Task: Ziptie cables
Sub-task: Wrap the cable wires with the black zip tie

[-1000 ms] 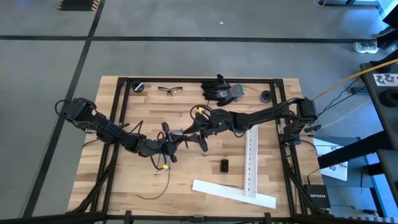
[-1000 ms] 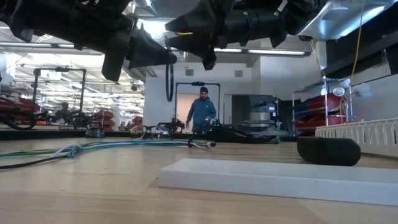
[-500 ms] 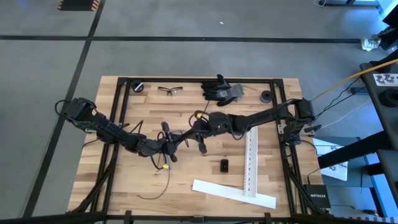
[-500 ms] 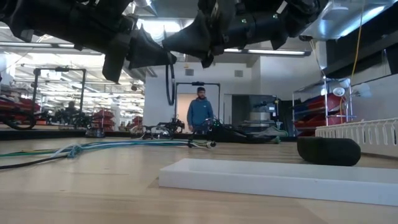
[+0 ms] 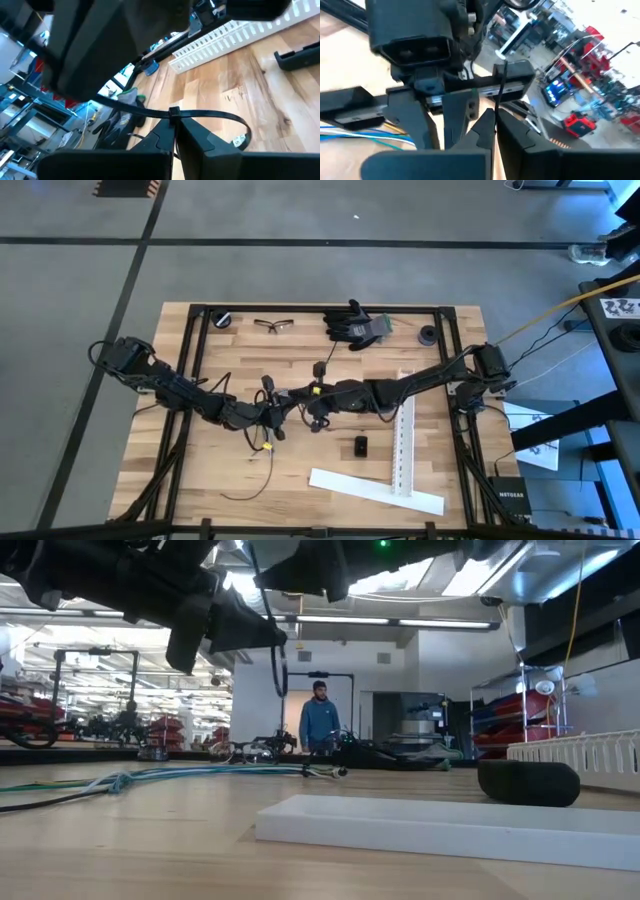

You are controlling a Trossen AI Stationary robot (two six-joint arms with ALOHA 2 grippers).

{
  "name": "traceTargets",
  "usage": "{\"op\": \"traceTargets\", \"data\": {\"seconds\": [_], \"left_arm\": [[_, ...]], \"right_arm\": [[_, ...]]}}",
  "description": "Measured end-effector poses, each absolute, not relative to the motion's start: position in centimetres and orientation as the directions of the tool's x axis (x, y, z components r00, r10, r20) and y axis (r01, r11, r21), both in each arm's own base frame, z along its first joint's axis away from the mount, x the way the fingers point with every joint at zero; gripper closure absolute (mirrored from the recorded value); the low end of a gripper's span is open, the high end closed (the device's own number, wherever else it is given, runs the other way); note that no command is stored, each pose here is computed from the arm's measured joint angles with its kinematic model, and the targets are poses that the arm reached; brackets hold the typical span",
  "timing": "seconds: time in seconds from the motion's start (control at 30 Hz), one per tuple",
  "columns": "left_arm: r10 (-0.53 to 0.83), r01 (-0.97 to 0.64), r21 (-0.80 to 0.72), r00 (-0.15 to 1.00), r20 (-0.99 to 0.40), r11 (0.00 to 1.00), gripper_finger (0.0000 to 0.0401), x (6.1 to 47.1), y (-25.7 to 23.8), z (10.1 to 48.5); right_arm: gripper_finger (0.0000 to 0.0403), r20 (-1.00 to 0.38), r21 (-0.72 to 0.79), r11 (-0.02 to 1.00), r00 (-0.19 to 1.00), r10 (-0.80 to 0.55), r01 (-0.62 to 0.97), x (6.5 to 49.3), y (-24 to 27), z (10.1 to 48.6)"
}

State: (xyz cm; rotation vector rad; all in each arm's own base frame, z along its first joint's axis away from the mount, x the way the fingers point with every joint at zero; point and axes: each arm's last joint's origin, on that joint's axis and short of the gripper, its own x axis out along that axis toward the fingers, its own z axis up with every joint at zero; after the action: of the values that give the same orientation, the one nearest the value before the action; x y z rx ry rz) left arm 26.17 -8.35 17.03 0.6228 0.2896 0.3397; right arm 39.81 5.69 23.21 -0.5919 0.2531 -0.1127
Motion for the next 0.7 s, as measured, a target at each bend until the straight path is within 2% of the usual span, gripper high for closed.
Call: {"op": "traceTargets", "data": {"seconds": [0.1, 0.27, 0.43, 0.53, 0.6, 0.7], "left_arm": [[0.390, -0.211, 0.616, 0.905, -0.170, 0.759, 0.0401, 26.2, -8.4, 16.9], [0.392, -0.212, 0.616, 0.904, -0.171, 0.758, 0.0401, 26.2, -8.4, 16.9], [0.393, -0.211, 0.619, 0.903, -0.174, 0.757, 0.0401, 26.2, -8.4, 16.8], [0.392, -0.205, 0.621, 0.902, -0.180, 0.756, 0.0401, 26.1, -8.4, 16.8], [0.392, -0.207, 0.617, 0.902, -0.179, 0.759, 0.0401, 26.1, -8.4, 16.8], [0.393, -0.210, 0.612, 0.902, -0.180, 0.762, 0.0401, 26.1, -8.4, 16.8]], "right_arm": [[0.0402, -0.263, -0.540, 0.842, 0.945, -0.192, 0.021, 39.9, 5.5, 23.2], [0.0384, -0.339, -0.503, 0.856, 0.884, -0.321, 0.117, 39.9, 5.3, 23.4], [0.0315, -0.448, -0.420, 0.899, 0.834, -0.323, 0.123, 38.5, 5.0, 25.8], [0.0268, -0.580, -0.312, 0.947, 0.775, -0.252, 0.075, 36.7, 4.9, 26.8], [0.0244, -0.648, -0.227, 0.971, 0.732, -0.210, 0.078, 35.7, 4.9, 26.5], [0.0219, -0.722, -0.164, 0.982, 0.667, -0.182, 0.091, 34.6, 5.0, 23.9]]}}
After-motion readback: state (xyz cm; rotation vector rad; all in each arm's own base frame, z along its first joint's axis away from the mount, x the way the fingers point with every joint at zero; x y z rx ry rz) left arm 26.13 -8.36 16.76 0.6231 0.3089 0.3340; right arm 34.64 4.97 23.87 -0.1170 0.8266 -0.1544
